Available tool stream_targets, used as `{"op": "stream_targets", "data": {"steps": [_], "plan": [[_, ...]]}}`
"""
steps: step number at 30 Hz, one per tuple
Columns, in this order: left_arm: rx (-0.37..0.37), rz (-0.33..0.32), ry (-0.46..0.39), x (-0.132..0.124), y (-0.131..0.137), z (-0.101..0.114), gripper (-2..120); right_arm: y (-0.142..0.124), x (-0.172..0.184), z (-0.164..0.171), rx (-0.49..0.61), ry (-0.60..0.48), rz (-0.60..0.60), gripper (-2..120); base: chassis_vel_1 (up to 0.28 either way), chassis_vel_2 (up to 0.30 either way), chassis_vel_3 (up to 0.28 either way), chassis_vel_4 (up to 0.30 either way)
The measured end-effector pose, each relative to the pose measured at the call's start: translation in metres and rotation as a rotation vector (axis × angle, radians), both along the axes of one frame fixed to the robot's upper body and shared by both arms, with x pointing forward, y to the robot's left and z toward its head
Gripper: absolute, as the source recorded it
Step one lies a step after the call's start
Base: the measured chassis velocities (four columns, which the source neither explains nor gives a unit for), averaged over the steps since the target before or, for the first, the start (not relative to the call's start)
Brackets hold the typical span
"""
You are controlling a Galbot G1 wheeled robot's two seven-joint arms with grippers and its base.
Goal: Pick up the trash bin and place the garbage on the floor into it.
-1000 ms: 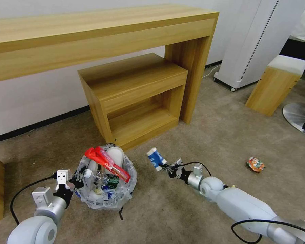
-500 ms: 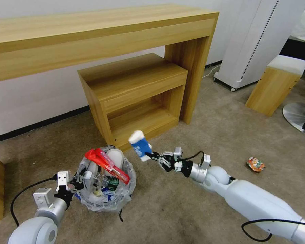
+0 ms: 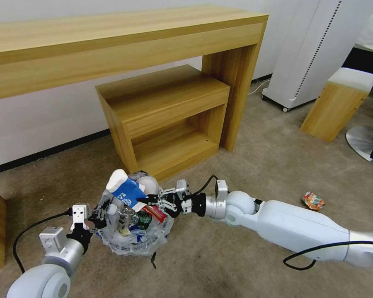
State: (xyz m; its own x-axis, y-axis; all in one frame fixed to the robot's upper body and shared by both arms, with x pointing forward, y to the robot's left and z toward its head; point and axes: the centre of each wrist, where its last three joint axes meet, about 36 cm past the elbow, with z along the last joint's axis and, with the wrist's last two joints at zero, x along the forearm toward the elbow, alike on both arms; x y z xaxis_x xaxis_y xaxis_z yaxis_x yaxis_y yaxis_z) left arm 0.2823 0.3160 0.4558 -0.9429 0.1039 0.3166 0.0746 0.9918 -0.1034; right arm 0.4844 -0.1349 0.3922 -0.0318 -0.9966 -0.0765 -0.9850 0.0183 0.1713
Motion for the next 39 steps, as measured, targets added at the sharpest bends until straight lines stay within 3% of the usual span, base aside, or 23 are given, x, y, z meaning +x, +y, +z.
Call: {"op": "stream_targets", "data": {"steps": [22,39], "plan": [[-0.008,-0.008,-0.014,-0.003,-0.004,0.007,3,-0.001,-0.022,-0.043,-0.115,0.059,-0.107,3,0.0,0.0,0.0,0.0],[-0.014,-0.008,0.036,0.0,0.004,0.003,3,0.003,-0.028,-0.013,-0.086,0.036,-0.07,68,0.0,0.0,0.0,0.0]]}}
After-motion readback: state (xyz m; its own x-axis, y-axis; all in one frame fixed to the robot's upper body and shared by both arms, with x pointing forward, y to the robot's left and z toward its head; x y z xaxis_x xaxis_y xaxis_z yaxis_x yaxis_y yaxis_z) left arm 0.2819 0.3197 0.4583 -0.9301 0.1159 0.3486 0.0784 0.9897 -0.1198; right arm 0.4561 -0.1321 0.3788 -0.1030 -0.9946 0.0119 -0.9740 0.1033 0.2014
